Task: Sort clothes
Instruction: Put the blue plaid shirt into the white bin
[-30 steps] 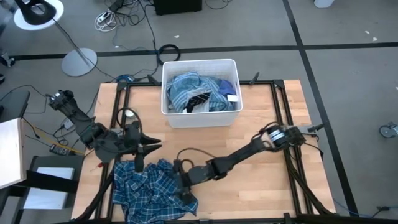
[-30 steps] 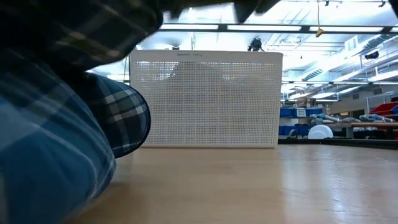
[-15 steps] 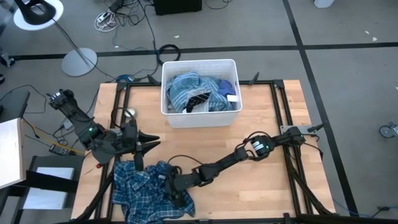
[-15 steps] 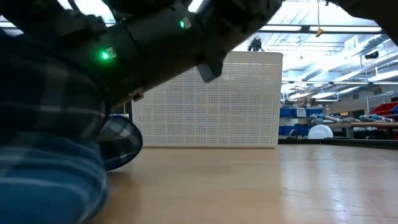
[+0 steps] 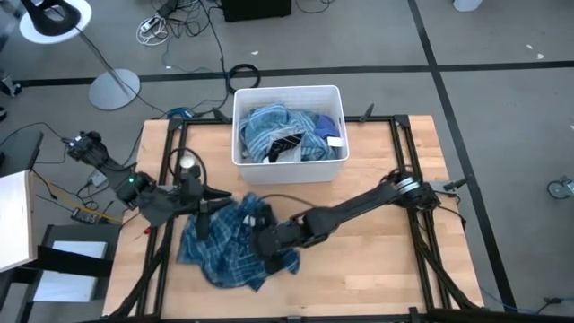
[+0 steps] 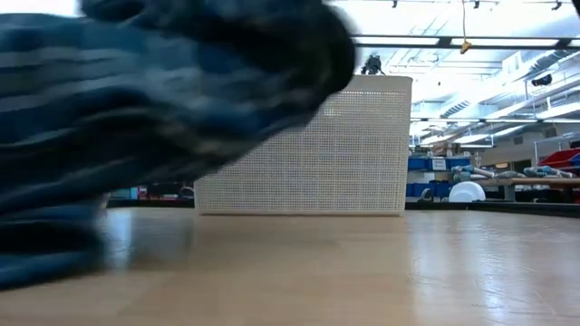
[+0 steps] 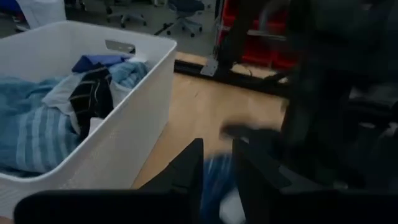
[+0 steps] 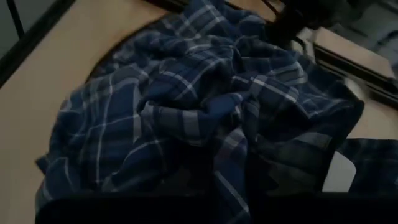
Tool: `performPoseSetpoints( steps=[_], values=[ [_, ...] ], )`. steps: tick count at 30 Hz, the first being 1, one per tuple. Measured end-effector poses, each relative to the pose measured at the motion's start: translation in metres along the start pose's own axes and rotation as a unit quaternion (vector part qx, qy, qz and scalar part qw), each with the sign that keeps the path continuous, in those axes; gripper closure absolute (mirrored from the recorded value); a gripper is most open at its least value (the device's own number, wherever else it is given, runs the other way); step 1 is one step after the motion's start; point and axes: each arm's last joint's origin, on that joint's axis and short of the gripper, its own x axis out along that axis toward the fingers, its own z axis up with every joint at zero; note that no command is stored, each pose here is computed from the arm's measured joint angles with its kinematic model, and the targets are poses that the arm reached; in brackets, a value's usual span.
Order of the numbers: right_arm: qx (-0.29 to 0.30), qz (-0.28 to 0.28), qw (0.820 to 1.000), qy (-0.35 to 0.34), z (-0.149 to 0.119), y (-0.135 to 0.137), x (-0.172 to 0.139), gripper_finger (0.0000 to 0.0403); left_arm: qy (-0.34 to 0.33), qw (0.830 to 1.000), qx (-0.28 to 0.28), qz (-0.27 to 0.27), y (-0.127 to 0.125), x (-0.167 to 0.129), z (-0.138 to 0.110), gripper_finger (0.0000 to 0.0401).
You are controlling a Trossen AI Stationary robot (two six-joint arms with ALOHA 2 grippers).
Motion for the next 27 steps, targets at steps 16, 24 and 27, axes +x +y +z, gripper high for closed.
performPoseSetpoints(
  steps=[16, 24, 27],
  values=[
    [0.064, -0.216, 0.955, -0.193, 0.053, -0.135, -0.228, 0.0368, -0.040, 0.998, -0.014, -0.043, 0.040, 0.023, -0.052, 0.0312],
    [0.103, -0.271, 0.913, -0.288, 0.046, -0.198, -0.282, 0.0368, -0.054, 0.997, 0.003, -0.052, 0.063, 0.038, -0.081, 0.0312],
    [0.103, -0.285, 0.900, -0.312, 0.042, -0.215, -0.293, 0.0368, -0.047, 0.998, 0.001, -0.049, 0.073, 0.042, -0.090, 0.0312]
  ],
)
